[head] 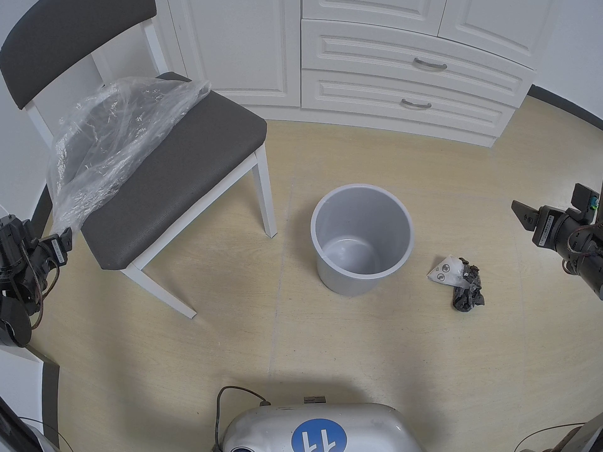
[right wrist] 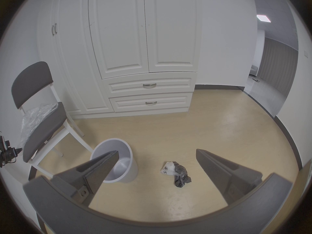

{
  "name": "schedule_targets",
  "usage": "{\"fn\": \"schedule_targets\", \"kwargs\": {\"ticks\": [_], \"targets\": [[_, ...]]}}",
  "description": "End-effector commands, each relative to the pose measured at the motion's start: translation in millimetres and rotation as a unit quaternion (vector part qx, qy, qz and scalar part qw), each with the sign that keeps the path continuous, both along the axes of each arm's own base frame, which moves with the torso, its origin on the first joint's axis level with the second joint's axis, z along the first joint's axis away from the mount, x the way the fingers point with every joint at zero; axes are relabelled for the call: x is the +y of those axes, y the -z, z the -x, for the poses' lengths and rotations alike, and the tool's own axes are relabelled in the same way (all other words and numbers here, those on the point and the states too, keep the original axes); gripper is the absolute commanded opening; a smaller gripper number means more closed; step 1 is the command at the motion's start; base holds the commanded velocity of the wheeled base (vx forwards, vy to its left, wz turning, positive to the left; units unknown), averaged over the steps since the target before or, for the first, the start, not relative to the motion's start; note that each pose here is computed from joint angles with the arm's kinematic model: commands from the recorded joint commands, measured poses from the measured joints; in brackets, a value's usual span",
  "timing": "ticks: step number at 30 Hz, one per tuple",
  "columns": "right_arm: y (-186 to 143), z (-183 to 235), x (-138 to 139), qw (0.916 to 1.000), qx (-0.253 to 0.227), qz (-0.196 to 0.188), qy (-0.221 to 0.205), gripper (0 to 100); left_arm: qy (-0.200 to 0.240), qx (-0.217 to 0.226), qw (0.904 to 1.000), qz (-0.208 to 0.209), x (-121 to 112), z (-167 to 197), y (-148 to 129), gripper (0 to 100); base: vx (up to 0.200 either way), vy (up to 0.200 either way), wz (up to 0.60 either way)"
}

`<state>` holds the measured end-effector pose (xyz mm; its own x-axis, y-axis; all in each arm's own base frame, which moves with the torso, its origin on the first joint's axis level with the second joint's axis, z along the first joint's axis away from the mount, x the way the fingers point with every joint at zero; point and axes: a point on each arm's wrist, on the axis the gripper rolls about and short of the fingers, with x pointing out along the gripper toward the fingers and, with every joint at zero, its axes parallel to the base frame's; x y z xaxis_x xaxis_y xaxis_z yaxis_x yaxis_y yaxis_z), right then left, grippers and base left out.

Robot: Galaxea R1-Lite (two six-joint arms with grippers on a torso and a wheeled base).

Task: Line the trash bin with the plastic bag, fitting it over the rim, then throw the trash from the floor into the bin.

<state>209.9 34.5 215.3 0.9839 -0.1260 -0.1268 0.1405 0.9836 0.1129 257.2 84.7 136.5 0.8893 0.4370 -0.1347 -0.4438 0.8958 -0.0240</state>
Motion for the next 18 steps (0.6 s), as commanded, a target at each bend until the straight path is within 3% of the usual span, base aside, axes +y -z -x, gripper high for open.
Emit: {"fn": "schedule_targets", "kwargs": {"ticks": [1,11,12,18], "targets": [[-0.5,0.7,0.9,1.0000,-0.001,0.000,-0.003,100,-0.009,0.003,1.0000,0.000,3.5,-5.2,7.3,100,0.000,0.000,0.00],[-0.1,1.4,1.8,1.0000,-0.001,0.000,-0.005,100,-0.009,0.002,1.0000,0.000,3.5,-5.1,7.5,100,0.000,0.000,0.00],[0.3,1.5,1.7,1.0000,0.000,0.000,-0.005,100,-0.009,0.002,1.0000,0.000,3.5,-5.1,7.5,0,0.000,0.000,0.00],[0.6,0.7,1.9,1.0000,0.000,0.000,-0.005,100,-0.008,0.002,1.0000,0.000,3.5,-5.4,7.2,0,0.000,0.000,0.00]]}}
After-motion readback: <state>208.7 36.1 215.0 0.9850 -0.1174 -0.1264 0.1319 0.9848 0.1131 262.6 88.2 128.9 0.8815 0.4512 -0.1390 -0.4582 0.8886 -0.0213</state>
